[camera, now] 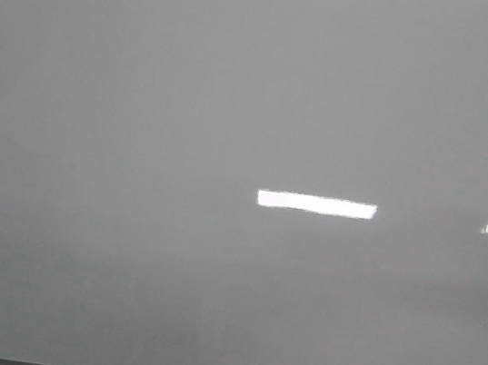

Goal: Write number 8 on whiteboard

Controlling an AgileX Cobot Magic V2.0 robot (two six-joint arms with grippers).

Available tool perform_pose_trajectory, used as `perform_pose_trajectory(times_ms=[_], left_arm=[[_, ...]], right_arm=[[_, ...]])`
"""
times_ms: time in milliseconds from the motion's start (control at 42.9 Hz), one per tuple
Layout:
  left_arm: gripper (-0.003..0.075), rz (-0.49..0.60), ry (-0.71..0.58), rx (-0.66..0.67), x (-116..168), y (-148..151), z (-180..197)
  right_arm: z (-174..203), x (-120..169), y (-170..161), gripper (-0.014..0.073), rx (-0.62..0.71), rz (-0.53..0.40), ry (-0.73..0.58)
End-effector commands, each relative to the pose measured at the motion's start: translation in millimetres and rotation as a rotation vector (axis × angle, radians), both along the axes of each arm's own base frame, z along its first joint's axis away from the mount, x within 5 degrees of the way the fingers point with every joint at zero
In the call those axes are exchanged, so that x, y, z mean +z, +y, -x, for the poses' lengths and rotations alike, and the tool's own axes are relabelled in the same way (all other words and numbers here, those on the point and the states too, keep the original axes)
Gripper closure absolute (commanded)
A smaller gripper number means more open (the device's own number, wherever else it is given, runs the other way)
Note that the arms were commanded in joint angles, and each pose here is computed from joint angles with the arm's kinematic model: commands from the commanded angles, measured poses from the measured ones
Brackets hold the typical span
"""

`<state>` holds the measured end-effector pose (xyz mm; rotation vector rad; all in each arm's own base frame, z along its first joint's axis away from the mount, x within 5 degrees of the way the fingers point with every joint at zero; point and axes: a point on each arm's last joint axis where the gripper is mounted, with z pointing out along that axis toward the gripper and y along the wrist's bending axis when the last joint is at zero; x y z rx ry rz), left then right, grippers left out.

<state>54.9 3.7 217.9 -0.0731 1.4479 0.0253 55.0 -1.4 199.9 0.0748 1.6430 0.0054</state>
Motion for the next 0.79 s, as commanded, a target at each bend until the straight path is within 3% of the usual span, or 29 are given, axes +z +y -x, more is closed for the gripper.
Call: perform_pose_trajectory(times_ms=[0, 93, 280, 466, 583, 653, 769], left_arm=[[0.0741, 0.009, -0.191, 0.003, 39.7, 0.0, 9.9], [0.0741, 0.004, -0.174, -0.001, 62.5, -0.7, 12.4], [0.0741, -0.022, 0.035, 0.0, 82.9, 0.4, -9.5], [0.0741, -0.025, 0.16, -0.002, 87.0, 2.2, -38.8], [0.0727, -0.022, 0.176, -0.002, 86.3, 2.7, -46.2], [0.066, -0.022, 0.173, -0.002, 86.5, 2.8, -46.9], [0.0391, -0.02, 0.169, -0.002, 86.9, 2.7, -46.9]], right_arm=[[8.6, 41.6, -0.2, 0.0657, -0.012, 0.017, -0.157], [14.9, 70.4, 1.2, 0.0657, -0.002, 0.018, -0.159], [0.4, 106.0, 2.1, 0.0657, 0.019, -0.029, -0.064], [-30.5, 115.1, 0.1, 0.0657, 0.018, -0.053, 0.049], [-41.2, 112.4, -1.0, 0.0638, 0.013, -0.057, 0.082], [-43.2, 111.7, -1.2, 0.0573, 0.013, -0.057, 0.088], [-44.1, 111.9, -1.5, 0.0329, 0.01, -0.057, 0.081]])
